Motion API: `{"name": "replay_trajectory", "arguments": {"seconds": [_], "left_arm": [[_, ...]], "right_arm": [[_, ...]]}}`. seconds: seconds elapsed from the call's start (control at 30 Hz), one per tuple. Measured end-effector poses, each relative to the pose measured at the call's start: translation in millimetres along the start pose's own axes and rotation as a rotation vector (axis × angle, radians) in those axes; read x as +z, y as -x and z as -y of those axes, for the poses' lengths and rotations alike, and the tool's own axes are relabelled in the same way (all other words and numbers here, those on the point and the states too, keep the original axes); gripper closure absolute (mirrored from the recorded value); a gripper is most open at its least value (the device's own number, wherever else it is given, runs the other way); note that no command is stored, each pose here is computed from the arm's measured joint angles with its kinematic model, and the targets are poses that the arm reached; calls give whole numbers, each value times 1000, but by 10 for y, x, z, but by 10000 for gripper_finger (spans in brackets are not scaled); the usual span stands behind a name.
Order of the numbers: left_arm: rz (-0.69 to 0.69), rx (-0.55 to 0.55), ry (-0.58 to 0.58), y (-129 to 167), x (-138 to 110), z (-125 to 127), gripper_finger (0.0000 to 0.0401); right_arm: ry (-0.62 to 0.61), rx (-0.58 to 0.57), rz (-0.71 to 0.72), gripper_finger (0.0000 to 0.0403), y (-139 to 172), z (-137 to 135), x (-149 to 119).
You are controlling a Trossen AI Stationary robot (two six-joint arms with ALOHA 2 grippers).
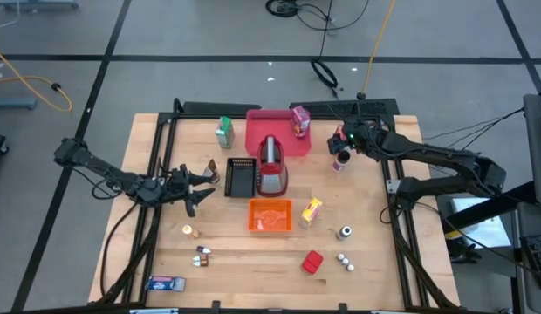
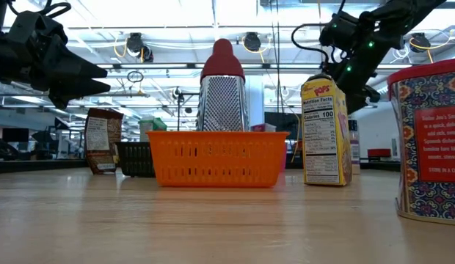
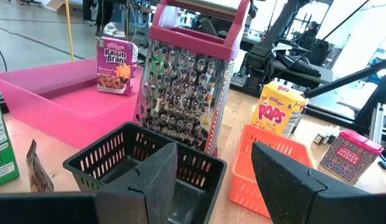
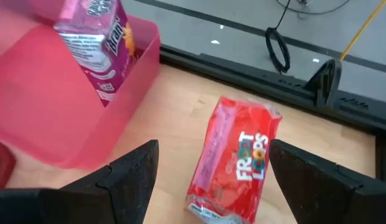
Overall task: Pick & Place Kitchen Items
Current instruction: Put the red cereal box into the pink bin
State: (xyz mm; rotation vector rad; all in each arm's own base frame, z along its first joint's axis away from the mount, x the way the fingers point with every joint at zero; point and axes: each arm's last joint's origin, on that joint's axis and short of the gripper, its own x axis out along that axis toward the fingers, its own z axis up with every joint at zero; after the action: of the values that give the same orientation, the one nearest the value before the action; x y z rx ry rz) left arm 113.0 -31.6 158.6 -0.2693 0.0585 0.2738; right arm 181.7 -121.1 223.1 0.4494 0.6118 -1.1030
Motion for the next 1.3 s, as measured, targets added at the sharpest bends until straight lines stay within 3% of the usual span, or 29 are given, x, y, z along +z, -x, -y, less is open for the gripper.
{"name": "replay_trajectory", "arguments": {"seconds": [1.3], "left_arm": [[0, 0, 0, 0, -1, 0, 192]], "right_arm": [[-12, -28, 1, 103, -49, 14, -64]]}}
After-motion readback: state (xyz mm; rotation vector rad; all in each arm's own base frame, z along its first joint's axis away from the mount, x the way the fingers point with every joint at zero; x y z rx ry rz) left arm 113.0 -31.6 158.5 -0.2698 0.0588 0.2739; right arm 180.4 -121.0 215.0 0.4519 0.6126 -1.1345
